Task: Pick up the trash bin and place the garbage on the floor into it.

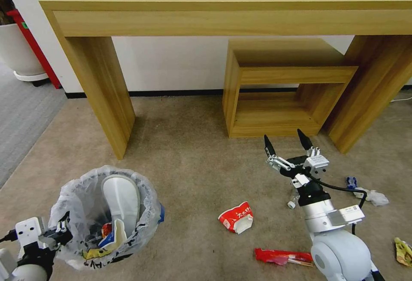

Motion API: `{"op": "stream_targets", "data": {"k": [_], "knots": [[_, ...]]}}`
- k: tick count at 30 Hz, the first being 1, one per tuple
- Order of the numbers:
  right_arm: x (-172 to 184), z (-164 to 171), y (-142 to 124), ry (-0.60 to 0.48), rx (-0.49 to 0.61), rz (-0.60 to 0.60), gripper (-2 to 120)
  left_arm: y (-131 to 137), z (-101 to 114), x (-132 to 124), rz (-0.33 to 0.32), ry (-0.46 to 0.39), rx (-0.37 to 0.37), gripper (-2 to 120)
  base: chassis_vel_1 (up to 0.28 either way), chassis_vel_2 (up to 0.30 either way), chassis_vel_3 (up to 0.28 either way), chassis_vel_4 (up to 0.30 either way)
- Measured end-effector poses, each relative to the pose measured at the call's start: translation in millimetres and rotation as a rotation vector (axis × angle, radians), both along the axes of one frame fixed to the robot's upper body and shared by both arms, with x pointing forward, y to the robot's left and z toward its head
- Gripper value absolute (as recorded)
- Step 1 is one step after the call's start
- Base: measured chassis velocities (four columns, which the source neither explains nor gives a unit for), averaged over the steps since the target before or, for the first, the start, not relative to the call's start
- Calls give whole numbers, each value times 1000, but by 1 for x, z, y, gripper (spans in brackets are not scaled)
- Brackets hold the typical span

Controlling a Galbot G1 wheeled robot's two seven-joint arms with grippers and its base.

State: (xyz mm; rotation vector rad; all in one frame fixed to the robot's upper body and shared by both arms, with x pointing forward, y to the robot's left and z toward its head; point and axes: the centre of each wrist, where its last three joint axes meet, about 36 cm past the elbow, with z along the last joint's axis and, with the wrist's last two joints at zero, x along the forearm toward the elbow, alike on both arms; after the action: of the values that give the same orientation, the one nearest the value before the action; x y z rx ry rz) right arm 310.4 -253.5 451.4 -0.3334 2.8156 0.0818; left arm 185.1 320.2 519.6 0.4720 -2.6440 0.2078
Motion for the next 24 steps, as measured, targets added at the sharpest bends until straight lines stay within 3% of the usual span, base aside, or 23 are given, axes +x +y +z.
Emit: {"op": "stream_targets", "data": {"k": [24], "knots": [[-2,-29,19,91,22,-6,100,1,0,-2,-11,3,22,1,-3,-4,-5,-4]]}}
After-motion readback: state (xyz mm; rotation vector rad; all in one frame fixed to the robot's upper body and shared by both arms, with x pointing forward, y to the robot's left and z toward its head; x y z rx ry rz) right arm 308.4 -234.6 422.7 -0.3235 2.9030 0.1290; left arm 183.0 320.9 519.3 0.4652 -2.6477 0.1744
